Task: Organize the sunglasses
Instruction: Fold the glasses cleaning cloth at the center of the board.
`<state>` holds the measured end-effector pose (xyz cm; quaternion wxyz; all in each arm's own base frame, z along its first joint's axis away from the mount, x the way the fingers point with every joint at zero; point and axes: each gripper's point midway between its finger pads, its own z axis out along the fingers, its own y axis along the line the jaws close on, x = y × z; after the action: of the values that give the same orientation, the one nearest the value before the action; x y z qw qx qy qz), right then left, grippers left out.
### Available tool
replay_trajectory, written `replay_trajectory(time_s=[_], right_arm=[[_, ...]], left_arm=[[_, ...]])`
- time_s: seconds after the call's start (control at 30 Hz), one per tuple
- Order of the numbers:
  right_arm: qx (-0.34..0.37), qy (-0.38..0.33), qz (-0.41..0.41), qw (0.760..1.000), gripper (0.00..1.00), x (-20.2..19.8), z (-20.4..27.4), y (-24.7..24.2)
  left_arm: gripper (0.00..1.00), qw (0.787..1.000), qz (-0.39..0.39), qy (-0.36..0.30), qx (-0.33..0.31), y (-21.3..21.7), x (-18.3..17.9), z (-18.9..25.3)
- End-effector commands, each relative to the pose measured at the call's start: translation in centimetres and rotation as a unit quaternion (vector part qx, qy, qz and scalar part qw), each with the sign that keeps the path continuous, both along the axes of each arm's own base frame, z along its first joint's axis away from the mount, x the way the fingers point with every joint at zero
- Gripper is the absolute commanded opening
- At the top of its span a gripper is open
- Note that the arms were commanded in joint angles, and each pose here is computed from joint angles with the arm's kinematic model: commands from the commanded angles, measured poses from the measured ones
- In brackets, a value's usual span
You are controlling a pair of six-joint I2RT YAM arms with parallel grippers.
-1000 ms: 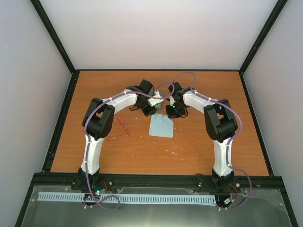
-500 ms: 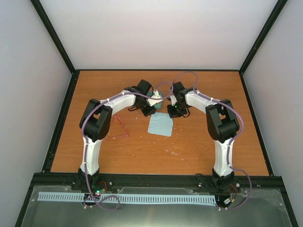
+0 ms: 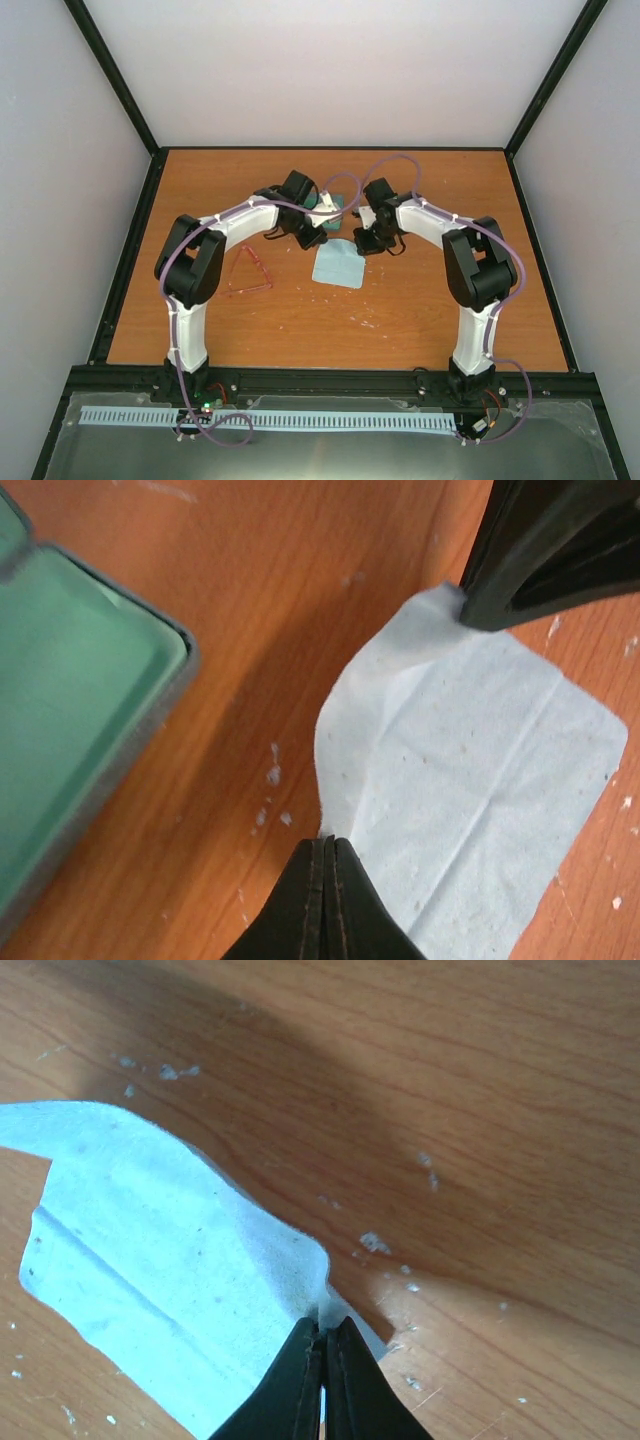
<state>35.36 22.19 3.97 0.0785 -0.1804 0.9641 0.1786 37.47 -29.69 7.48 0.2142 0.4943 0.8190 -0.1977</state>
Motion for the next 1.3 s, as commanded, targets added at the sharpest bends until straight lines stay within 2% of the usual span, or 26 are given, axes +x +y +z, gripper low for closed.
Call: replay_trajectory(time_s=[0.0,0.57,1.27], right_arm=[[0.018,-0.017,0.025,0.999,0.03,-0.8,1.1,1.0],[0.024,0.001,0.041,0.999,0.03,-3.9,0.2,1.2],[0.038,0.007,0.05,0.998,0.03,-5.6,0.7,1.5]], left_arm=[[0.0,1.0,-0.013,-0.008,-0.003,0.3,-0.7,0.1],[0.0,0.999,-0.044,-0.006,0.018,0.9,-3.5,-1.4],[0.01,0.998,-0.06,0.001,0.012,1.0,-5.0,-0.4]])
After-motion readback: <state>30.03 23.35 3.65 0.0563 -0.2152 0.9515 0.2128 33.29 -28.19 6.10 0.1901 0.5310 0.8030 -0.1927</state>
